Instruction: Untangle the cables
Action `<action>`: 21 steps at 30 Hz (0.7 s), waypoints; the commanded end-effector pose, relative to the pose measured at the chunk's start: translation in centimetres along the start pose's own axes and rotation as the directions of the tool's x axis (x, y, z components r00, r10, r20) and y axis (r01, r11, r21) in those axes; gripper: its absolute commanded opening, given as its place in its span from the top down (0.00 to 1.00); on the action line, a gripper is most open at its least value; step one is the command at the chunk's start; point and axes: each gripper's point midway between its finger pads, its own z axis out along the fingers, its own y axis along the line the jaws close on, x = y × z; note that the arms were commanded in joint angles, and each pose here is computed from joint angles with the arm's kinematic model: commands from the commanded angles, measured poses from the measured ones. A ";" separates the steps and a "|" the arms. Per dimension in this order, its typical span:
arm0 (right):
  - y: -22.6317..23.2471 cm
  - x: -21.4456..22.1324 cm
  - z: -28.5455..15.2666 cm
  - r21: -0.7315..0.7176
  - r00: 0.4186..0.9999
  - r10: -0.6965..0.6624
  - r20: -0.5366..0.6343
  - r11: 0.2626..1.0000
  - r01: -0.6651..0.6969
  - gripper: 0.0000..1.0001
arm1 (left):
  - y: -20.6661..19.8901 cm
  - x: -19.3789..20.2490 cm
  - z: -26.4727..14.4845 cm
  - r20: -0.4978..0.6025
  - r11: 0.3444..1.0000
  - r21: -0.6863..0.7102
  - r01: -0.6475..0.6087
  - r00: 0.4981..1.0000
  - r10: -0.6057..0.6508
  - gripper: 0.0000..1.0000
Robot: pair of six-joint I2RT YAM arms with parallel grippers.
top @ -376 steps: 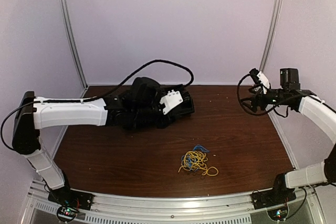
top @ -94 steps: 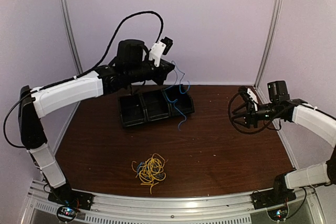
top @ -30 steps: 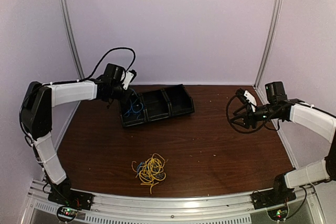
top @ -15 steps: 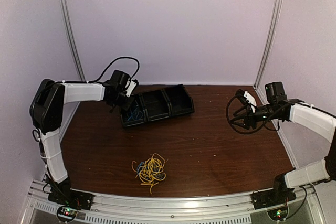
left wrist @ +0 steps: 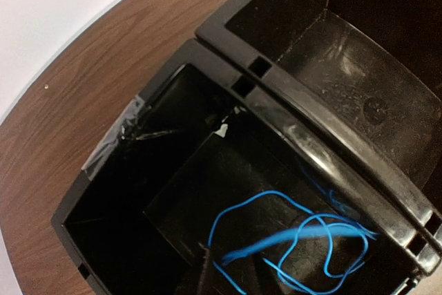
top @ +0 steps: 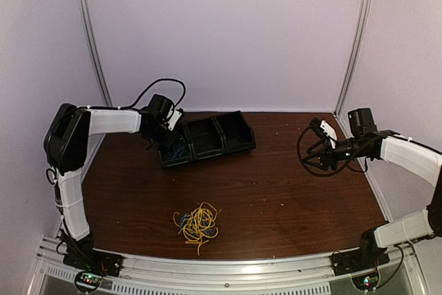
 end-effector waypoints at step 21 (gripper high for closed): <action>-0.1 0.1 0.3 0.002 0.999 -0.029 -0.021 1.000 0.029 0.50 | -4.8 -6.3 -21.0 0.375 0.984 0.179 -0.004 0.925 -0.064 0.09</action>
